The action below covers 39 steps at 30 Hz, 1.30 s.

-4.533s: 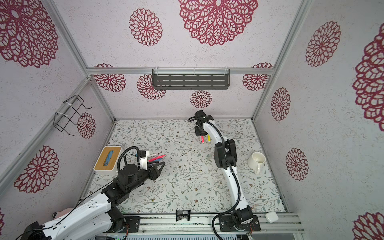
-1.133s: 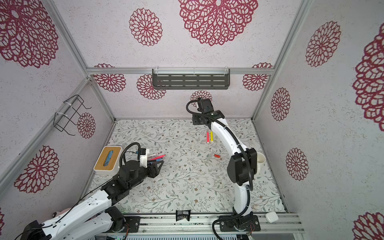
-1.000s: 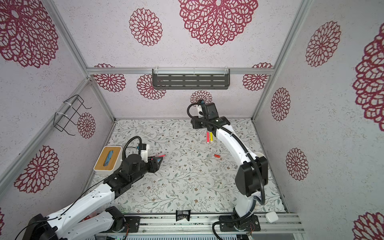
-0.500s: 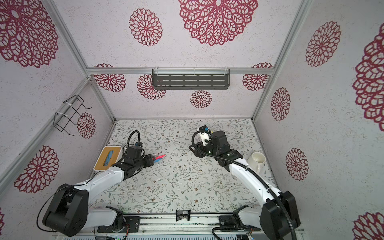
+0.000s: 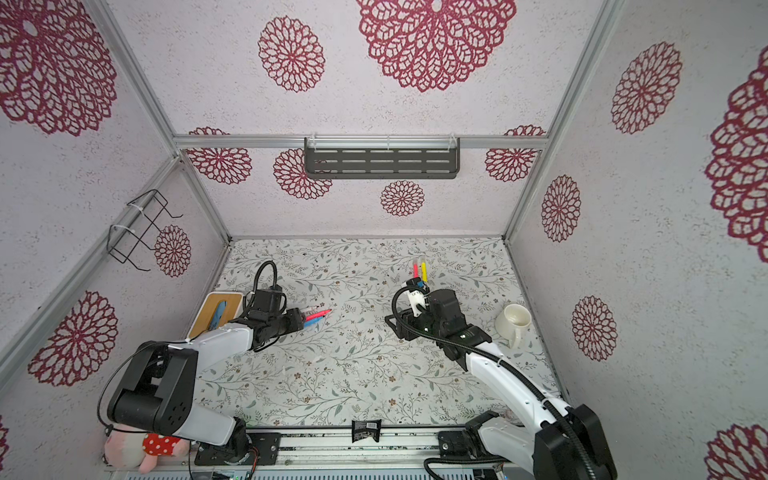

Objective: Insert the pens into the pen caps
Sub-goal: 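Grasp the blue marker with the left gripper while the right gripper moves inward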

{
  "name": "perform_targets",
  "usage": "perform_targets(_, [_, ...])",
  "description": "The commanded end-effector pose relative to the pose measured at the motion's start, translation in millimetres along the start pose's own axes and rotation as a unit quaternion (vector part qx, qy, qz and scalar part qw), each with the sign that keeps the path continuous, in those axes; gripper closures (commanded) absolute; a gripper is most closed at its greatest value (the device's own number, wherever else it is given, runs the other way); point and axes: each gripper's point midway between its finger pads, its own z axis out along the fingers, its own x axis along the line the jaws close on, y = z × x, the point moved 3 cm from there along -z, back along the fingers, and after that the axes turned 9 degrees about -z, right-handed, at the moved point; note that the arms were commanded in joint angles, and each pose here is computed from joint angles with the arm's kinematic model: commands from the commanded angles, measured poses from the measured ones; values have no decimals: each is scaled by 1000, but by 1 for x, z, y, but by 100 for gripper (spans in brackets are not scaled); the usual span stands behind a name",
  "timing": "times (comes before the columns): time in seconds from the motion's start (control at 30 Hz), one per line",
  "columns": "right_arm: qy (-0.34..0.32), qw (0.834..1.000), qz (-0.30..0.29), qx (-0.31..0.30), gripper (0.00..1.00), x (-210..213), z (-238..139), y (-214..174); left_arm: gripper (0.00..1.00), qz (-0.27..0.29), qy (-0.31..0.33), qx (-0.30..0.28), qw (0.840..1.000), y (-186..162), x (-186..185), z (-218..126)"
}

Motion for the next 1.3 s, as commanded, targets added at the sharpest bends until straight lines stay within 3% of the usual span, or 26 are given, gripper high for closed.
perform_targets(0.0, [2,1000,2,-30,39,5,-6,11,46,6,-11,-10,1000,10,-6,5])
perform_targets(0.53, [1,999,10,-40,39,6,-7,7,47,8,5,32,999,-14,-3,10])
perform_targets(1.27, [-6,999,12,-51,40,8,-17,4,51,65,33,83,994,-50,-23,7])
